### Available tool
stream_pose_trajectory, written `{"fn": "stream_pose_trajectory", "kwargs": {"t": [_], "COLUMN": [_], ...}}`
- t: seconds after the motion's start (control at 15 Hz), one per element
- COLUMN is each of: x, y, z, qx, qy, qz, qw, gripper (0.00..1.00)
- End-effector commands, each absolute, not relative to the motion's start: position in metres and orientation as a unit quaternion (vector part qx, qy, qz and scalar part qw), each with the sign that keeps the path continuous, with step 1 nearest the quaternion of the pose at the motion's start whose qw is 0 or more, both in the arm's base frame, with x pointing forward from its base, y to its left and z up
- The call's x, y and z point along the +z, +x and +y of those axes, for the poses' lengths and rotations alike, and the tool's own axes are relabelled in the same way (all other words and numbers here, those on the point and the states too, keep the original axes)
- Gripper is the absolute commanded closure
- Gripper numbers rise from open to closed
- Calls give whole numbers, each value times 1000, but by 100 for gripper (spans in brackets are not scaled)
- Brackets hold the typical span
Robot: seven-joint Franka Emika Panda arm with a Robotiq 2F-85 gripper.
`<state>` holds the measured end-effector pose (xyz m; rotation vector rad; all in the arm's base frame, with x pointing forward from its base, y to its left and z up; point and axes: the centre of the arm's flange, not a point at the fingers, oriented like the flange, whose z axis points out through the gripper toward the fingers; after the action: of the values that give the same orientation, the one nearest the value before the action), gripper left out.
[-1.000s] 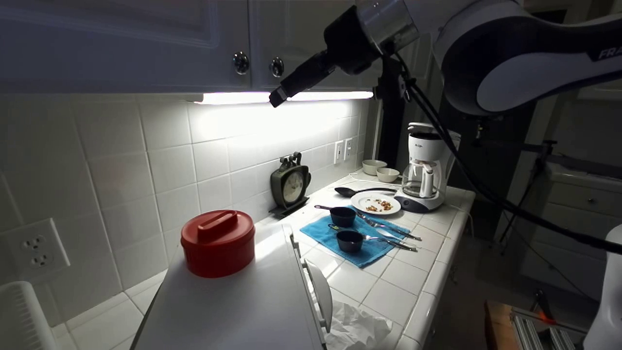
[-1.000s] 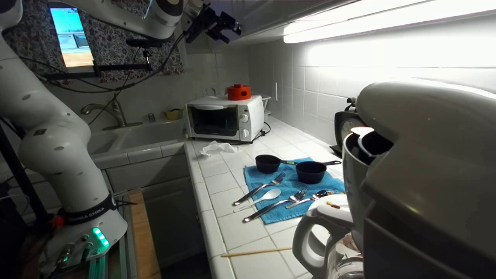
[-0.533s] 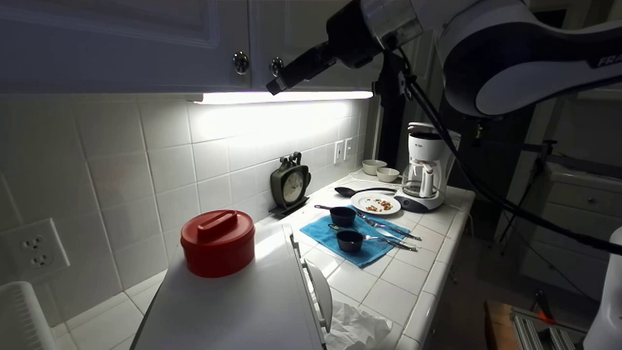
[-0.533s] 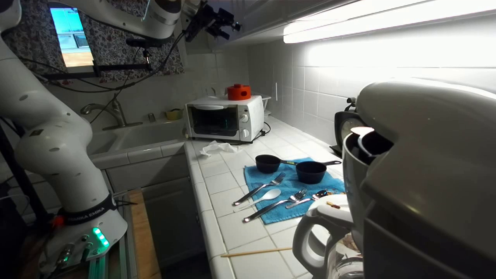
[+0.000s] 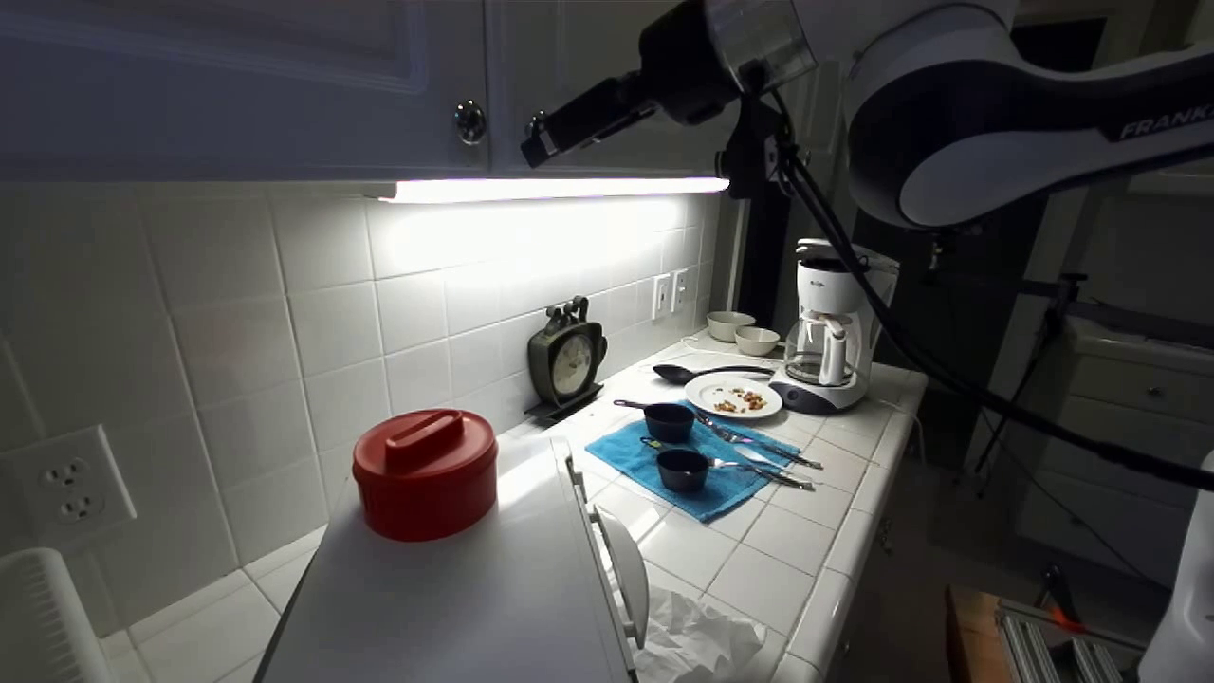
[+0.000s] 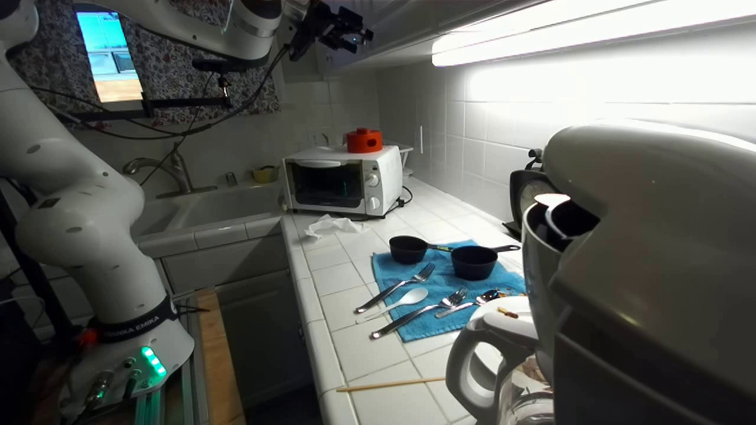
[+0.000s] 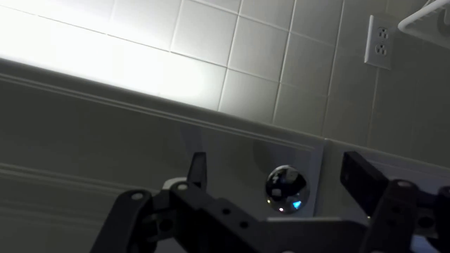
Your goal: Open the right side of the top cabinet
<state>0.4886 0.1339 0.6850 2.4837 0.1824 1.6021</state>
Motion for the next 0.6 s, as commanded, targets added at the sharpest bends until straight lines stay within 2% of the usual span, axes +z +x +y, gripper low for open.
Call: {"fn": "stream_pose_trajectory", "kwargs": {"t": [0.0,0.2,0.53], "x": [683,683,682], "y": [492,493,491], "z": [137,137,142], "qx": [554,556,558], "qy": [826,824,822], "qz": [55,54,59], "qw": [92,94,93], "gripper": [32,56,90]}}
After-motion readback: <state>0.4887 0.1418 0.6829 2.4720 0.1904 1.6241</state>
